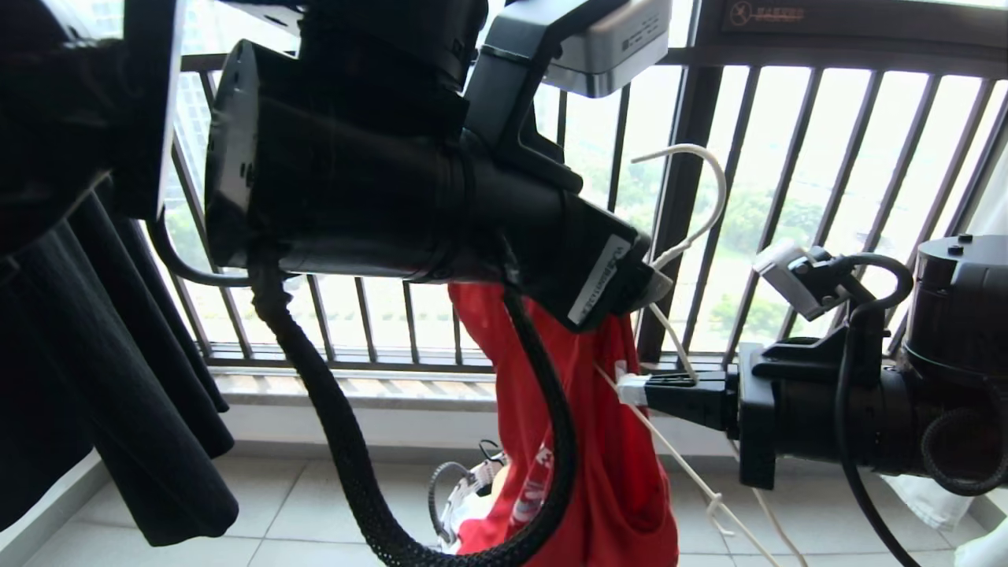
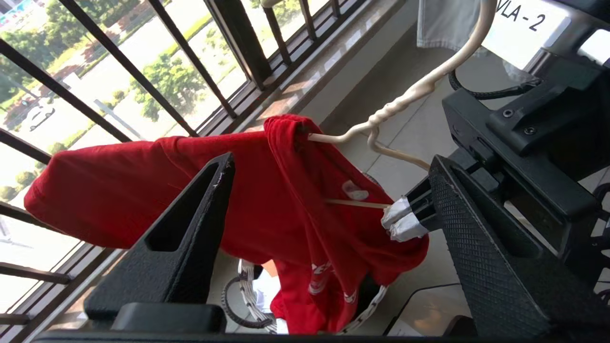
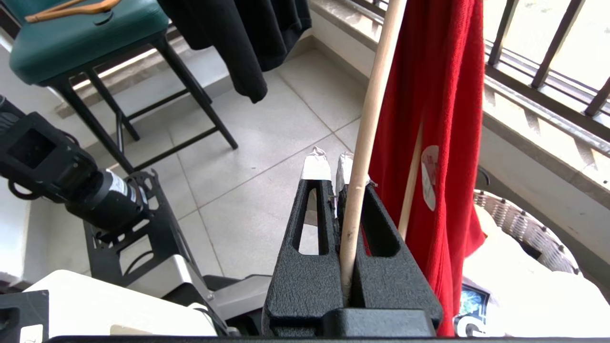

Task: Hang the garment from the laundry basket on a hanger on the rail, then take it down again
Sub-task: Hang the clothes on the clothes rack

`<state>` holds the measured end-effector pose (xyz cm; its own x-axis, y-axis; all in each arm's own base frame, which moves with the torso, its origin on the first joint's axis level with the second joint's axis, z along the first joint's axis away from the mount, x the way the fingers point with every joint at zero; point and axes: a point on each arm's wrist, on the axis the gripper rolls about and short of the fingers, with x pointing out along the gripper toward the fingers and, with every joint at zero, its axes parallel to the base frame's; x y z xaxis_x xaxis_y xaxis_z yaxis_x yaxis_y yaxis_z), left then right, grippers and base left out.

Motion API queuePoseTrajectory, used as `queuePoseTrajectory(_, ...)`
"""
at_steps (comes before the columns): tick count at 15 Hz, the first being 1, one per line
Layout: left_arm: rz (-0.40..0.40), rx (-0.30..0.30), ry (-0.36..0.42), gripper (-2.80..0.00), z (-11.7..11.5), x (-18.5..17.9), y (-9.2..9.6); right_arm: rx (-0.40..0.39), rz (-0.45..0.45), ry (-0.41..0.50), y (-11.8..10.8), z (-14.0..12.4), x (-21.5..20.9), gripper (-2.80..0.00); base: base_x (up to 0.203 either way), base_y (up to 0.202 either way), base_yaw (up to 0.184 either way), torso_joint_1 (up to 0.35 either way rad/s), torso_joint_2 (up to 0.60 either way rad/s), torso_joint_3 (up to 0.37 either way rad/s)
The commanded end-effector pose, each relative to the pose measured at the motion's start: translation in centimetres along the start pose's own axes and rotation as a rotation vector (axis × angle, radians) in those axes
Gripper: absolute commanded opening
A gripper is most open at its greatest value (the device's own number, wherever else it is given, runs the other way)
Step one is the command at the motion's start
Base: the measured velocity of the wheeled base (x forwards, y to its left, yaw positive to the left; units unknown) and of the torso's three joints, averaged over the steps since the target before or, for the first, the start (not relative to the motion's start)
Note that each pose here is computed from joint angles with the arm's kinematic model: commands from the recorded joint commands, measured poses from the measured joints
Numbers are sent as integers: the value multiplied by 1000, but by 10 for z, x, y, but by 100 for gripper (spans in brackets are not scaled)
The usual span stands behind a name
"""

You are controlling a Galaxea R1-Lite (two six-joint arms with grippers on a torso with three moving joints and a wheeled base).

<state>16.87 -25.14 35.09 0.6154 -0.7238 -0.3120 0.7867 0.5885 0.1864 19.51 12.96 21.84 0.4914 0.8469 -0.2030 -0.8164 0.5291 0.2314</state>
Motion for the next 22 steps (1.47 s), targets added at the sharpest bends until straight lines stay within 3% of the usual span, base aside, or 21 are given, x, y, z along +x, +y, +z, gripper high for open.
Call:
queuePoseTrajectory(1,0,2,9,0,-1,5,-2,-1,4,-3,0,1,-1,-280,0,0,0,0,0,0)
queuePoseTrajectory(6,1,2,23,0,-6,-6,-1,1,2,-2,0,1,0,-280,0,0,0,0,0,0)
queuePoseTrajectory(13,107,-59,64,0,-29,-38,24,3,-9,0,-2,0,1,-280,0,0,0,0,0,0)
queuePoseTrajectory(14,126,-77,71,-280,-32,-41,28,4,-9,3,-3,0,1,-280,0,0,0,0,0,0)
queuePoseTrajectory(18,242,-139,111,-280,-47,-47,61,12,-9,25,-5,-5,6,-280,0,0,0,0,0,0)
queuePoseTrajectory(22,274,-173,66,-280,-48,-72,98,-2,26,10,-6,6,13,-280,0,0,0,0,0,0)
